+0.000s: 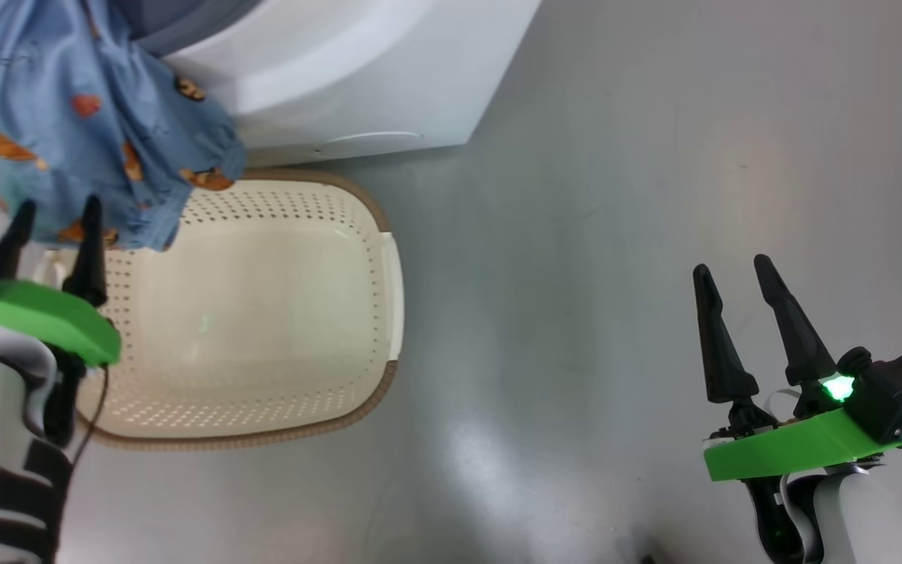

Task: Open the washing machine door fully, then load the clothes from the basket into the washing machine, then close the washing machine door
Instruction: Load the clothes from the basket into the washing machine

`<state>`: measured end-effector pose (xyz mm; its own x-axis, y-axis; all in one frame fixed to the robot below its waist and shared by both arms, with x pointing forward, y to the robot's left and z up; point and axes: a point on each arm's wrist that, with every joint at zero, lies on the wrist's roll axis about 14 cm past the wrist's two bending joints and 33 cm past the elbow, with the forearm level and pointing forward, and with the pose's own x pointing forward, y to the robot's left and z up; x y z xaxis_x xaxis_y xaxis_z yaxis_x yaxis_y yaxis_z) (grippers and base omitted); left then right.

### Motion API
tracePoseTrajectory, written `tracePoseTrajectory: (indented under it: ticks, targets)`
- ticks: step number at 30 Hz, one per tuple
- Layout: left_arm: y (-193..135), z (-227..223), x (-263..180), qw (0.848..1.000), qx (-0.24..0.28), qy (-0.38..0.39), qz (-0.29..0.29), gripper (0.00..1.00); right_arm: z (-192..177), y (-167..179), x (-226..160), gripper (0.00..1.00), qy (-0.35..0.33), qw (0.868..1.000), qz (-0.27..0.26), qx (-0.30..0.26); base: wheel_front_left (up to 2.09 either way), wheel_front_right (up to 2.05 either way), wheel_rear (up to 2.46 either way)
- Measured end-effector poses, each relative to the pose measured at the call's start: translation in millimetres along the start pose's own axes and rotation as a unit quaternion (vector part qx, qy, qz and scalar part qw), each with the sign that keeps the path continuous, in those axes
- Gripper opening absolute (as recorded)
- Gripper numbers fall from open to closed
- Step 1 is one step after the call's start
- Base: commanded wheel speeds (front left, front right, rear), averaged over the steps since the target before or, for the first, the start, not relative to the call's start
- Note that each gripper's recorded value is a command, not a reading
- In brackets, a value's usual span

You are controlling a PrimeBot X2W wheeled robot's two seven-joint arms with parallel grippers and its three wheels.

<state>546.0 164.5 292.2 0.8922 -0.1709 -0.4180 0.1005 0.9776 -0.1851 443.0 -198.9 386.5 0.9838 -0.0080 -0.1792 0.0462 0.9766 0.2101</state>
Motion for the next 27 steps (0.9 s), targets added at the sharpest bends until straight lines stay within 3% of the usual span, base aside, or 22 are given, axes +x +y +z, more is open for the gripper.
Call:
tracePoseTrajectory:
  ticks: [14, 15, 16, 17, 18, 19, 20, 27]
  targets:
    - [-17.1, 4.8, 38.7, 0.999, 0.006, 0.011, -0.032, 1.00, -4.7, -7.7, -2.9, 1.00, 0.008, 1.000, -0.012, -0.005, 0.00, 0.00, 0.00]
    - [-17.1, 4.8, 38.7, 0.999, 0.006, 0.011, -0.032, 0.93, -4.7, -7.7, -2.9, 1.00, 0.008, 1.000, -0.012, -0.005, 0.00, 0.00, 0.00]
    - [-16.6, 6.0, 40.7, 0.999, 0.003, 0.010, -0.031, 0.56, -4.9, -8.0, -3.3, 1.00, 0.009, 1.000, -0.013, -0.005, 0.00, 0.00, 0.00]
    - [-16.7, 7.1, 42.4, 0.999, 0.002, 0.010, -0.031, 0.47, -4.7, -8.5, -3.8, 1.00, 0.009, 1.000, -0.014, -0.005, 0.00, 0.00, 0.00]
    - [-17.5, 8.7, 44.2, 0.999, 0.000, 0.008, -0.031, 0.18, -4.5, -9.3, -4.3, 1.00, 0.009, 1.000, -0.015, -0.006, 0.00, 0.00, 0.00]
    - [-18.3, 10.3, 45.5, 0.999, -0.002, 0.006, -0.032, 0.18, -3.9, -10.1, -4.8, 1.00, 0.009, 1.000, -0.016, -0.006, 0.00, 0.00, 0.00]
    - [-18.8, 11.3, 46.3, 0.999, -0.004, 0.005, -0.032, 0.00, -3.2, -10.8, -5.2, 1.00, 0.008, 1.000, -0.017, -0.007, 0.00, 0.00, 0.00]
    - [-28.8, 30.8, 44.0, 0.999, -0.011, -0.022, -0.048, 0.00, 1.7, -11.1, -4.1, 1.00, 0.000, 1.000, -0.018, -0.005, 0.00, 0.00, 0.00]
